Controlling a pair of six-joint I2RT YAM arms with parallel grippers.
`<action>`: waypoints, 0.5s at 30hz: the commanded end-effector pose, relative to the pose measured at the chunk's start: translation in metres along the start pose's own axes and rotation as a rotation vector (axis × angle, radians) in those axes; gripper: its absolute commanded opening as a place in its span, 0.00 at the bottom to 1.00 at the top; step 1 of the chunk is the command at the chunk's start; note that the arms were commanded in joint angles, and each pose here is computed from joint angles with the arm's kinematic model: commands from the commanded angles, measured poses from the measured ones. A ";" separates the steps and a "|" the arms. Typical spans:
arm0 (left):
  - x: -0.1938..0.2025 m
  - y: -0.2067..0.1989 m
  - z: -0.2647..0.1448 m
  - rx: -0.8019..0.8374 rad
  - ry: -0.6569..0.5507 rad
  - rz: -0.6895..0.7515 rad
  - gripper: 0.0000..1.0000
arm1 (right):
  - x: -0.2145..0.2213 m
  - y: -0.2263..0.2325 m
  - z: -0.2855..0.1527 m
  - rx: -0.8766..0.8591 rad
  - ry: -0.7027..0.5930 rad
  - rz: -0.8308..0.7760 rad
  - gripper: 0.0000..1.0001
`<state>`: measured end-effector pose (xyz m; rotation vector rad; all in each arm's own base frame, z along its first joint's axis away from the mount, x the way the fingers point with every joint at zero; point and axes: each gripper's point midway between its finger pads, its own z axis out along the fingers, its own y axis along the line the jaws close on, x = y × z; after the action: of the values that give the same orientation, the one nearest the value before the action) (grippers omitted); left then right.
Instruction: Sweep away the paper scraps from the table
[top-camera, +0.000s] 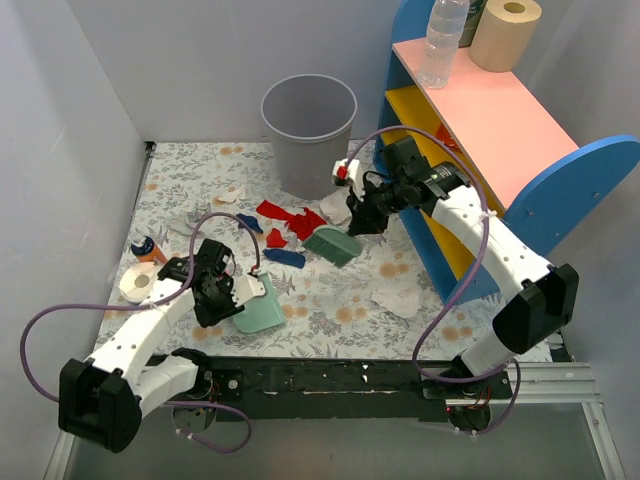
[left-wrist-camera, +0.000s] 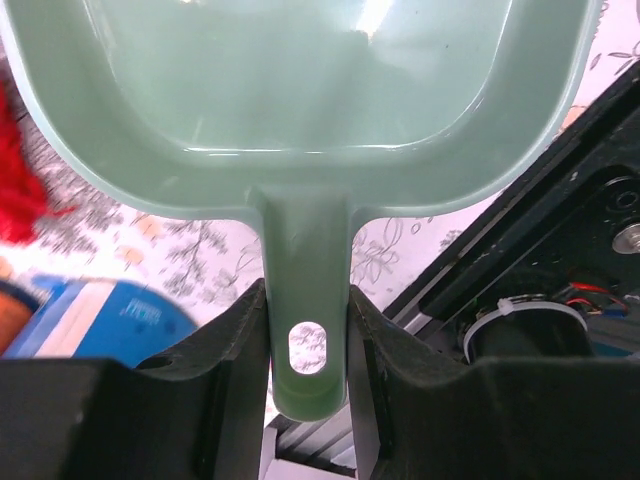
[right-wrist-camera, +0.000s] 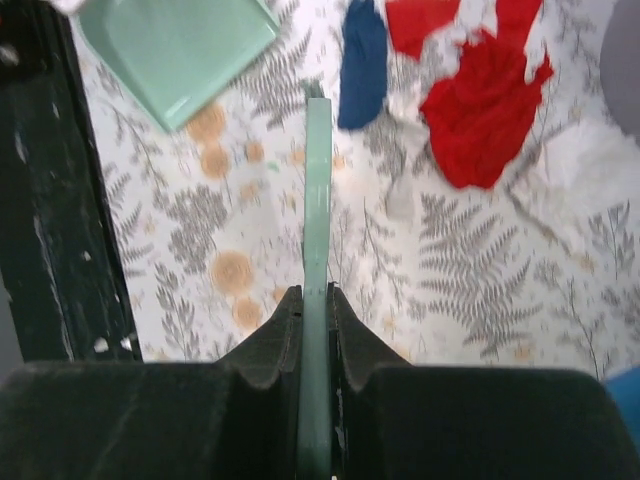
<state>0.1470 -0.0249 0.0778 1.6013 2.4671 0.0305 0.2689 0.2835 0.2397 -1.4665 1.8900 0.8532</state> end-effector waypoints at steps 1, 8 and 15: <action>-0.020 -0.008 0.021 0.103 -0.077 0.052 0.00 | 0.065 -0.008 -0.023 0.099 0.232 -0.040 0.01; -0.028 -0.017 0.036 0.174 -0.105 0.045 0.09 | 0.109 0.003 -0.060 0.113 0.387 -0.038 0.01; -0.031 -0.017 0.044 0.142 -0.148 0.035 0.41 | 0.136 0.017 -0.073 0.113 0.402 -0.008 0.01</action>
<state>0.1408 -0.0533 0.0365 1.6790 2.4661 -0.2429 0.2323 0.1609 0.1756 -1.6423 2.1953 0.4687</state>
